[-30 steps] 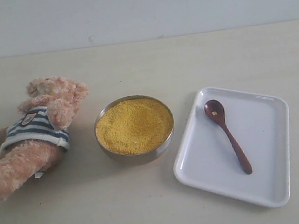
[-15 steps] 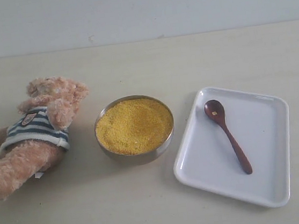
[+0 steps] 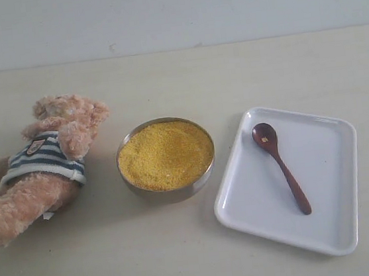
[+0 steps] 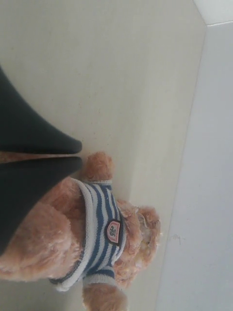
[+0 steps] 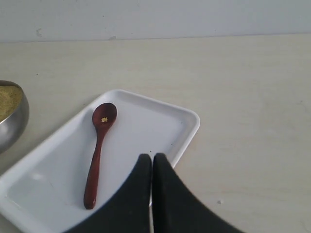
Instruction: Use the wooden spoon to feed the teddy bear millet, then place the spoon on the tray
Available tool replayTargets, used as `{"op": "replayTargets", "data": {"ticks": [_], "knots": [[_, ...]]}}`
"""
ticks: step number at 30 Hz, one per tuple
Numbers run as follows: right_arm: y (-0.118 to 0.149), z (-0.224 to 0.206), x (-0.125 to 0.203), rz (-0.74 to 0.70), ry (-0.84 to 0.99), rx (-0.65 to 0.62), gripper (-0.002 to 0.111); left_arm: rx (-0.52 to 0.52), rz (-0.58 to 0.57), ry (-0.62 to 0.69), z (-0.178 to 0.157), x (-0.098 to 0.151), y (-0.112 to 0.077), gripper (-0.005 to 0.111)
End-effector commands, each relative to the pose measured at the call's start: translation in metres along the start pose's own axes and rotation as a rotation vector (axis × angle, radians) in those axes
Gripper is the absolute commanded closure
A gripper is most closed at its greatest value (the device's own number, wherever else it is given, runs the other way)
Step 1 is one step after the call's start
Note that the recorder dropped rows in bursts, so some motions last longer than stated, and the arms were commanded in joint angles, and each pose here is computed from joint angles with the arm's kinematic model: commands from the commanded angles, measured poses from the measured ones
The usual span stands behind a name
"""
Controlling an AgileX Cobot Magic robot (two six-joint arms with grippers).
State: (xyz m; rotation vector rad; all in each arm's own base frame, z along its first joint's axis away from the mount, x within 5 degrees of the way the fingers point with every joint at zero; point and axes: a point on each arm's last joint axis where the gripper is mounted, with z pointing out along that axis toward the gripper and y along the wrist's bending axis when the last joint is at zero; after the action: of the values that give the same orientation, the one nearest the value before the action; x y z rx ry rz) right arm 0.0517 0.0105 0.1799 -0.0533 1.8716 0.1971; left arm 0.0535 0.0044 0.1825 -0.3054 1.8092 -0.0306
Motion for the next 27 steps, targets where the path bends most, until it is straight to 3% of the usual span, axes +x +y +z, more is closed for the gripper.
{"op": "replayTargets", "data": {"ticks": [1,27], "knots": [[-0.0012,0.0001,-0.0001,-0.023,-0.016,0.014,0.108,-0.003,-0.006,-0.007,0.0002,0.0003,0.0004,0.103],[-0.0006,0.0002,0.0001,0.015,-0.014,0.007,0.108,-0.003,-0.006,-0.007,0.0002,0.0003,0.0004,0.103]]}}
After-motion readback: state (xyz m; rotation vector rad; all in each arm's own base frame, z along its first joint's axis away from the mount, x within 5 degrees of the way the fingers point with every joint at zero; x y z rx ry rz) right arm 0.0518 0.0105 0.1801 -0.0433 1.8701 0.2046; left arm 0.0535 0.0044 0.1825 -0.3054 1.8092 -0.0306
